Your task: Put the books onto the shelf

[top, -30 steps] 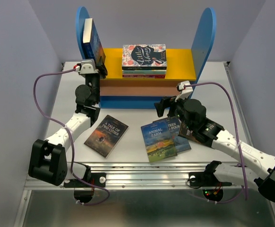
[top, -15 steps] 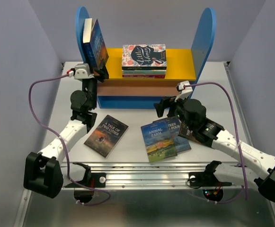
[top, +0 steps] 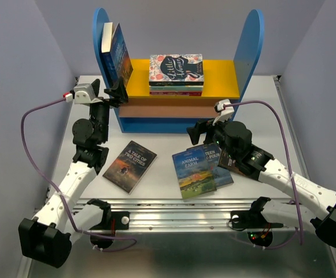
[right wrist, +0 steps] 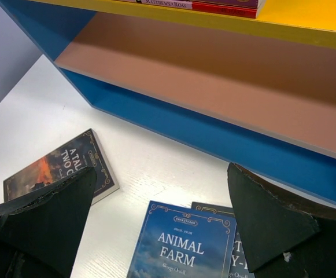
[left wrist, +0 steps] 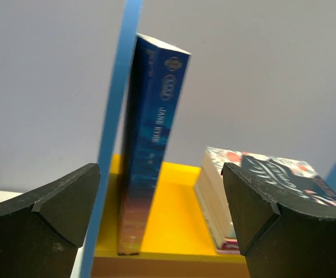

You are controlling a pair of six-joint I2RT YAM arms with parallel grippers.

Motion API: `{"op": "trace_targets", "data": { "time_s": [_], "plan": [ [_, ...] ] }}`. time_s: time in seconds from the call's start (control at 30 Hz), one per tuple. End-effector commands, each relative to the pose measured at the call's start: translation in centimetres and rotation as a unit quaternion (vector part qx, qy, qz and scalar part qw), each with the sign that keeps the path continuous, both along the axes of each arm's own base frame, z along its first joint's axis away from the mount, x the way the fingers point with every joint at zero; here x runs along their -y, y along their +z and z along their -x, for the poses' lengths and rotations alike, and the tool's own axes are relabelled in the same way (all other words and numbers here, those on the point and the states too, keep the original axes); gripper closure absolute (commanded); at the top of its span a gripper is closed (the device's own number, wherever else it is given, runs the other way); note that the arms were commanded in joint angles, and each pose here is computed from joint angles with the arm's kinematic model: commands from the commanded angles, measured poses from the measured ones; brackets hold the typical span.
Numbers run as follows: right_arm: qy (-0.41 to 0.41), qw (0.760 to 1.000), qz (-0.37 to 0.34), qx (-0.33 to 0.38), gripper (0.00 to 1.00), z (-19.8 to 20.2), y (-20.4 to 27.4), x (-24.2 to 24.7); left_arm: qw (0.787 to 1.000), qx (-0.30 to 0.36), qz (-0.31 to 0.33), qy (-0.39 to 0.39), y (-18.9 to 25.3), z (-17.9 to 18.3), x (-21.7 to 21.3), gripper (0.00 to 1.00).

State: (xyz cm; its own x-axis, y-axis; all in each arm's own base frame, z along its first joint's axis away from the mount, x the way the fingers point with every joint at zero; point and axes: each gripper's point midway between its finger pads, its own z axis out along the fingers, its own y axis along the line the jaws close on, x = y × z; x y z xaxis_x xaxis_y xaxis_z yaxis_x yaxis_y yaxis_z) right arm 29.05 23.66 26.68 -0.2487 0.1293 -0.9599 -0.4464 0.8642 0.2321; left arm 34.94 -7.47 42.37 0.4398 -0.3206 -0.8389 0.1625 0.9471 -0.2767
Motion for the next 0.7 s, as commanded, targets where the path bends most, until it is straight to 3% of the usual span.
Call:
{"op": "trace_targets", "data": {
  "time_s": [0.0,0.1,0.17,0.3,0.47,0.63,0.67],
  "plan": [
    [0.005,1.0,-0.013,0.013,0.0,0.1,1.0,0.0,0.995,-0.003,0.019,-0.093,2.7,2.0,2.5,0.01],
    [0.005,1.0,-0.016,0.015,0.0,0.2,1.2,0.1,0.976,-0.033,-0.003,-0.213,2.0,3.5,6.7,0.01],
    [0.005,1.0,-0.019,0.015,0.0,0.3,1.3,0.1,0.969,-0.06,-0.015,-0.238,1.1,3.7,7.8,0.01],
    [0.002,1.0,-0.024,0.017,0.0,0.5,1.5,0.4,0.971,-0.11,-0.009,-0.211,-0.2,2.7,7.9,0.01],
    [0.005,1.0,-0.022,0.013,0.0,0.5,1.2,0.3,0.967,-0.124,-0.028,-0.222,1.1,1.5,10.3,0.01],
    [0.005,1.0,-0.022,0.012,0.0,0.6,1.2,0.3,0.977,-0.153,0.002,-0.147,0.9,-1.1,9.2,0.02],
    [0.005,1.0,-0.024,0.014,0.0,0.6,1.3,0.3,0.978,-0.157,0.006,-0.134,1.2,-1.8,9.0,0.08]
  ]
}}
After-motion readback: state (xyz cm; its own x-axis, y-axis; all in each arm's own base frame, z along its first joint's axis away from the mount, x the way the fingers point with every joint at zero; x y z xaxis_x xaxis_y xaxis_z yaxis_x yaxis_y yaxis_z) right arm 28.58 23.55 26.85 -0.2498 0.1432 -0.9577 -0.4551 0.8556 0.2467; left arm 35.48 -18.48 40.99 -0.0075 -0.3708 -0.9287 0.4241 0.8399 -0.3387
